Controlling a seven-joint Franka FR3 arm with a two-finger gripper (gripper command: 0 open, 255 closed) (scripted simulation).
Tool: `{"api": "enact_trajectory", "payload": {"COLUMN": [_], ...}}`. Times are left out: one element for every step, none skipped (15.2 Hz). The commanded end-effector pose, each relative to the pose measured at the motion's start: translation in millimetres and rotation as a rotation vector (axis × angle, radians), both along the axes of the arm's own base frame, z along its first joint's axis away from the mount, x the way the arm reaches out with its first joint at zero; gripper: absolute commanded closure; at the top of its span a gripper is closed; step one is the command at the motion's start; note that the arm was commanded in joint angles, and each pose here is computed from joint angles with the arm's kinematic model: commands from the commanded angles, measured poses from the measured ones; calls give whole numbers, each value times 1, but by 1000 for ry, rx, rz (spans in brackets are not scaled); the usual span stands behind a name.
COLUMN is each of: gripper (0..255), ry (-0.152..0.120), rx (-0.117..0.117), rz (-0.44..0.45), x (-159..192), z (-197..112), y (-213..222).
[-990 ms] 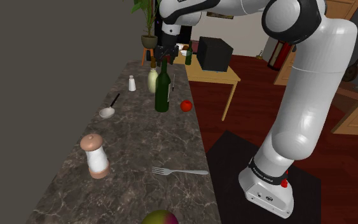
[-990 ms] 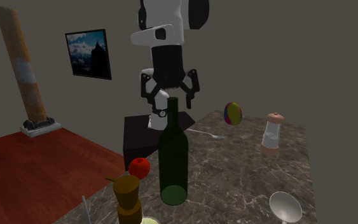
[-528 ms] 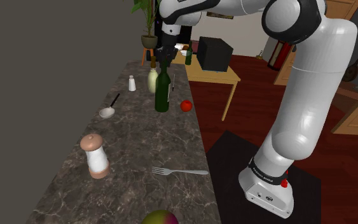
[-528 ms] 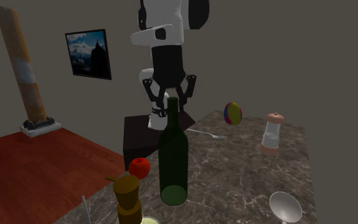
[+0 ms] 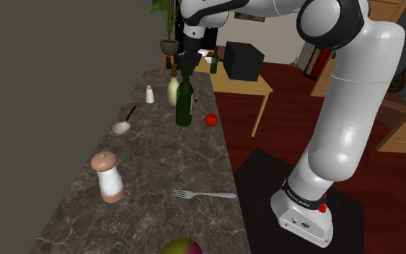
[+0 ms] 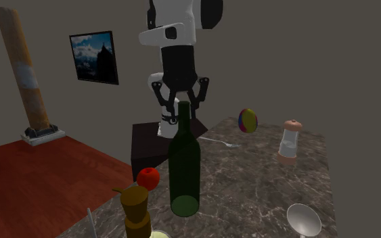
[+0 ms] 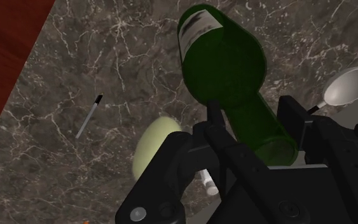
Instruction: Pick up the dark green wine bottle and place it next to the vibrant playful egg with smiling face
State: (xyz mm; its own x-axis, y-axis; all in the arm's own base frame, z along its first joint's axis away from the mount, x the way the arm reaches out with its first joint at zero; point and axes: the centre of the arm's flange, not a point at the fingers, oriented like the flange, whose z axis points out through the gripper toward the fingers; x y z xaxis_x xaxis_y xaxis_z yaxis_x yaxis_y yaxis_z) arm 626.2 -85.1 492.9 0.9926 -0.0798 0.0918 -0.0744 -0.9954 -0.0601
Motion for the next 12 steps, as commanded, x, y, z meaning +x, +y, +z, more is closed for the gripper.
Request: {"api": "enact_trajectory", "payload": {"gripper": [255,255,255,255,255,255,255,255,255,255,255,255], "ry": [0,0,0,0,0,0,0,0,0,0,0,0], "rx": [0,0,0,0,0,0,0,0,0,0,0,0], "rz": [0,0,0,0,0,0,0,0,0,0,0,0], "x": [-1,-1,-1,-1,-1,-1,-1,-1,-1,-1,-1,-1], "z": [10,16,21,26,31,37,42,47,52,58,63,68], "y": [0,0,0,0,0,0,0,0,0,0,0,0]}}
